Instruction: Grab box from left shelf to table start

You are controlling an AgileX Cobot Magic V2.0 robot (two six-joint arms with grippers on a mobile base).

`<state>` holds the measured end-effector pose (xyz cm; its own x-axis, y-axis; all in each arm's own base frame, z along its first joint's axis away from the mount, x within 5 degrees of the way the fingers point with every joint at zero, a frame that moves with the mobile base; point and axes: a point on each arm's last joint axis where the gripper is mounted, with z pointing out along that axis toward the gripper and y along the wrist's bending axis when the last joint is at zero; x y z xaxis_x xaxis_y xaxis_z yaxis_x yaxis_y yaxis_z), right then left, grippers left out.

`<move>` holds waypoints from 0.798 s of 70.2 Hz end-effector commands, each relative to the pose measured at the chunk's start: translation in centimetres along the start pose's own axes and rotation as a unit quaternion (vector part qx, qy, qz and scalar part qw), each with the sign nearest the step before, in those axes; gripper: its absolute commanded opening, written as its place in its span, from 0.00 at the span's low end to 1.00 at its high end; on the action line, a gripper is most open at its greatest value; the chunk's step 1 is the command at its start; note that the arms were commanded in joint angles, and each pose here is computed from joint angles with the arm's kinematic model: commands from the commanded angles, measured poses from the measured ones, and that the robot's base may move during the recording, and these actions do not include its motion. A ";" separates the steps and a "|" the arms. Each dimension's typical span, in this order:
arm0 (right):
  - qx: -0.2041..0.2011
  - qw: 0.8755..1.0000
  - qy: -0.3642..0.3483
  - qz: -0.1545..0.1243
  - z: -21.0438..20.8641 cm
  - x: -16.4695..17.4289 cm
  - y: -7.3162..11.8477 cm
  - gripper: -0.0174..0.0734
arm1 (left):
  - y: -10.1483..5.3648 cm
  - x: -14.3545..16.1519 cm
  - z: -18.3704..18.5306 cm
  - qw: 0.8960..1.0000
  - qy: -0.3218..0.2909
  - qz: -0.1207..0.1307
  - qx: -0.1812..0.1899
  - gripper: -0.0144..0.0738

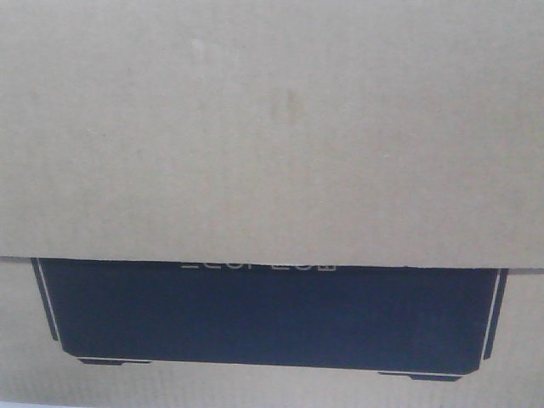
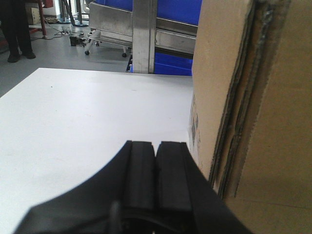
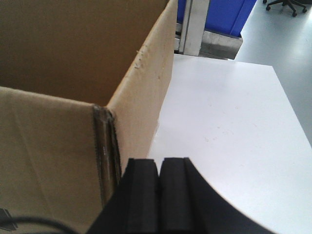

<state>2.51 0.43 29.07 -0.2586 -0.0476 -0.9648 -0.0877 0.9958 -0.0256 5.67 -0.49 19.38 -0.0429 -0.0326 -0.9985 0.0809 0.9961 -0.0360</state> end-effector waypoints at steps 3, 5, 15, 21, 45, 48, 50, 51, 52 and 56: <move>0.005 0.999 -0.044 -0.002 -0.2 -1.4 -0.1 0.27 | 0.0 -1.1 -0.2 0.998 -0.058 -0.002 -0.002 0.05; 0.005 0.999 -0.044 -0.002 -0.2 -1.4 -0.1 0.27 | 0.0 -1.1 -0.2 0.998 -0.058 -0.002 -0.002 0.05; 0.005 0.999 -0.044 -0.002 -0.2 -1.4 -0.1 0.27 | 0.0 -1.1 -0.2 0.998 -0.058 -0.002 -0.002 0.05; 0.005 0.999 -0.044 -0.002 -0.2 -1.4 -0.1 0.27 | 0.0 -1.1 -0.2 0.998 -0.058 -0.002 -0.002 0.05; 0.033 0.994 -0.102 0.019 1.7 0.1 -0.4 0.27 | 0.0 -1.1 -0.2 0.998 -0.058 -0.002 -0.002 0.05; 0.040 0.993 -0.111 0.020 2.3 1.0 -0.5 0.27 | 0.0 -1.1 -0.2 0.998 -0.058 -0.002 -0.002 0.05; 0.045 0.992 -0.116 0.021 2.7 1.7 -0.6 0.27 | 0.0 -1.1 -0.2 0.998 -0.058 -0.002 -0.002 0.05; 0.046 0.992 -0.119 0.021 3.0 2.2 -0.6 0.27 | 0.0 -1.1 -0.2 0.998 -0.058 -0.002 -0.002 0.05; 0.048 0.991 -0.121 0.021 3.2 2.5 -0.6 0.27 | 0.0 -1.1 -0.2 0.998 -0.058 -0.002 -0.002 0.05; 0.050 0.989 -0.135 0.021 3.7 3.8 -0.6 0.27 | 0.0 -1.1 -0.2 0.998 -0.058 -0.002 -0.002 0.05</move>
<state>4.84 0.10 24.30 -0.1446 0.0135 -0.9894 -0.0024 0.9999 0.0140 5.67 -0.49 19.38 -0.0429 -0.0329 -0.9985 0.0811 0.9960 -0.0363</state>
